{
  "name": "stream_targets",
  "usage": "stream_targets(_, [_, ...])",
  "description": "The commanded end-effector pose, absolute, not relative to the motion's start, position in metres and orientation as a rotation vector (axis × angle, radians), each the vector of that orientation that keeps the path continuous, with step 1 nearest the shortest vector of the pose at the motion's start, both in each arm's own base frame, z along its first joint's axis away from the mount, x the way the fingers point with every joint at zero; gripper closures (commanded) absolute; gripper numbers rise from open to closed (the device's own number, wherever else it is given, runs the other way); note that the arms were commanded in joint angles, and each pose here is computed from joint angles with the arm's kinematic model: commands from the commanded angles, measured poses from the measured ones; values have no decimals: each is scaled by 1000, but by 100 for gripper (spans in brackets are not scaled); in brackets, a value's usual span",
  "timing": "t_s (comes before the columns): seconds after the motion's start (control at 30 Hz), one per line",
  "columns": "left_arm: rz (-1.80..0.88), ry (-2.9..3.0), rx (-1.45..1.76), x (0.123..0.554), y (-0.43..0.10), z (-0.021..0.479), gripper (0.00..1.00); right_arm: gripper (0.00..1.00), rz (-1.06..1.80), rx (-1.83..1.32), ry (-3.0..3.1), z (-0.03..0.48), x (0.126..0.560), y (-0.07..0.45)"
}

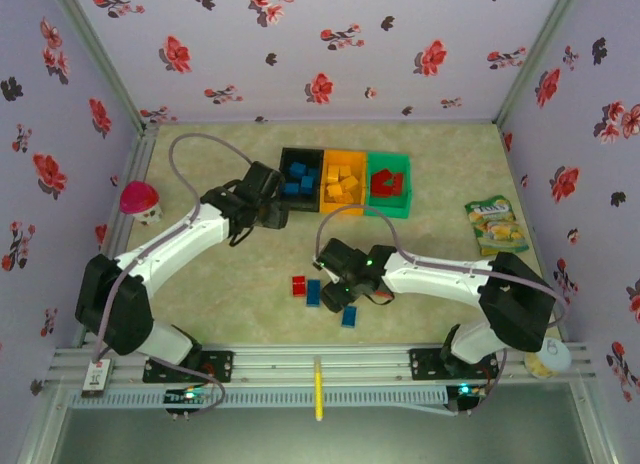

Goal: Sort the legos into containers by color

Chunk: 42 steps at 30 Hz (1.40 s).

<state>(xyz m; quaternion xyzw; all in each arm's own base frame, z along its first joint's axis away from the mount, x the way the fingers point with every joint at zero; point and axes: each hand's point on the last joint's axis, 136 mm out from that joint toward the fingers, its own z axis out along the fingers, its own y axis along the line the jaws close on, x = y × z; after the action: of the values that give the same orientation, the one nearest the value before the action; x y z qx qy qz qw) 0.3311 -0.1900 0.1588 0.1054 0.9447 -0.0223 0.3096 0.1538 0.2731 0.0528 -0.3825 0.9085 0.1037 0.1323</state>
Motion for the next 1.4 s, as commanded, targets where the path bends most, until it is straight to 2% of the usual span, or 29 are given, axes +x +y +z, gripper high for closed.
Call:
stream_targets(0.0, [-69, 2478, 238, 330, -184, 164, 30, 38, 304, -1183, 2648, 55, 143, 272])
stream_targets(0.57, [-65, 2475, 224, 327, -176, 168, 30, 40, 160, -1228, 2653, 31, 154, 278])
stream_targets(0.63, [-66, 2475, 221, 326, -175, 168, 30, 43, 136, -1215, 2638, 30, 158, 277])
stream_targets(0.83, [-70, 2474, 214, 324, -174, 170, 30, 67, 77, -1175, 2594, 35, 171, 274])
stream_targets(1.0, [-76, 2468, 211, 322, -173, 173, 30, 71, 116, -1102, 2541, 54, 190, 275])
stream_targets(1.37, [-91, 2454, 200, 317, -169, 182, 30, 70, 91, -704, 2405, 152, 288, 244])
